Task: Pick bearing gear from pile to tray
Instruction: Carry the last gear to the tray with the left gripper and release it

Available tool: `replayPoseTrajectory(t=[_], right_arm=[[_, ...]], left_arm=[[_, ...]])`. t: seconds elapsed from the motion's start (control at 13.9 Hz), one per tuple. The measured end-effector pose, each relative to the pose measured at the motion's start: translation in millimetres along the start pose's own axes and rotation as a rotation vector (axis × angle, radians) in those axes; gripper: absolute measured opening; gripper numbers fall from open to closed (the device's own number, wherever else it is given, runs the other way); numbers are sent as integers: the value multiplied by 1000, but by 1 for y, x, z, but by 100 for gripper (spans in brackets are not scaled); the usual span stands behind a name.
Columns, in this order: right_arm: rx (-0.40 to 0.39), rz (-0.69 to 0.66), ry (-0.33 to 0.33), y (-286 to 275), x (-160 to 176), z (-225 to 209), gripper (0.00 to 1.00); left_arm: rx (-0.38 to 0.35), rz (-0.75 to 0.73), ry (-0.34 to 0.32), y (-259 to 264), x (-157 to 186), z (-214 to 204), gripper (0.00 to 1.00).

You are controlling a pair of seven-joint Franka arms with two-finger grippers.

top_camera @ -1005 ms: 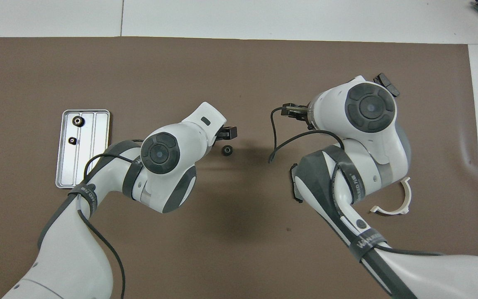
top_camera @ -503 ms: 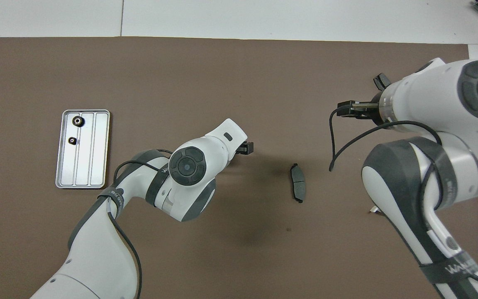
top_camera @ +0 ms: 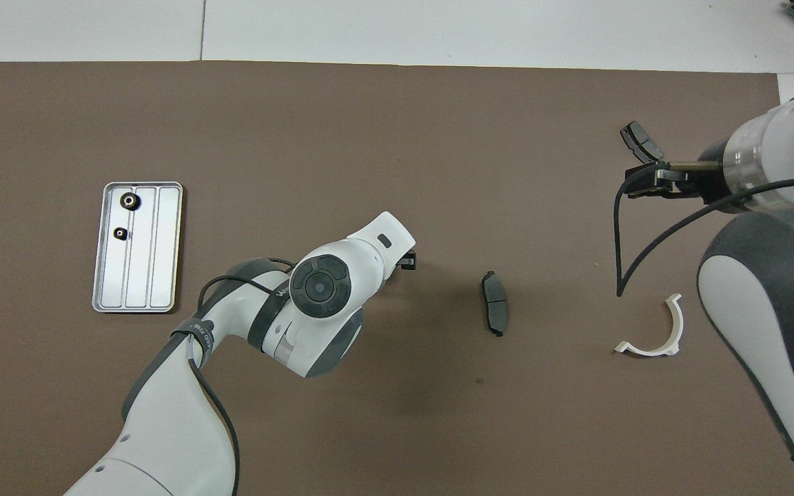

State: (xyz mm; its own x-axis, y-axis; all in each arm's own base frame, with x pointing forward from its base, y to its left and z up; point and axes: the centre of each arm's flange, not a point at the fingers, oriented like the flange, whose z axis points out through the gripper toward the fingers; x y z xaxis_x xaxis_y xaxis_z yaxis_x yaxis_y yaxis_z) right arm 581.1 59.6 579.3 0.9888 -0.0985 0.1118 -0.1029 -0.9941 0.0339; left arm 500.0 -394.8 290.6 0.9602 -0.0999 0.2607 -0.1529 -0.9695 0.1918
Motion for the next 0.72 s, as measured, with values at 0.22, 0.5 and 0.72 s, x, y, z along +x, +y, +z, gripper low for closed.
replayPoseTrajectory(t=[0.22, 0.5, 0.72], right_arm=[[-11, 4, -55, 11, -5, 3, 100], [-1, 7, -72, 10, -10, 3, 100], [14, 10, -86, 8, -13, 7, 100]], left_arm=[[3, 3, -5, 1, 0, -3, 37], [4, 5, -10, 2, -1, -3, 35], [6, -4, -2, -1, 5, -6, 35]])
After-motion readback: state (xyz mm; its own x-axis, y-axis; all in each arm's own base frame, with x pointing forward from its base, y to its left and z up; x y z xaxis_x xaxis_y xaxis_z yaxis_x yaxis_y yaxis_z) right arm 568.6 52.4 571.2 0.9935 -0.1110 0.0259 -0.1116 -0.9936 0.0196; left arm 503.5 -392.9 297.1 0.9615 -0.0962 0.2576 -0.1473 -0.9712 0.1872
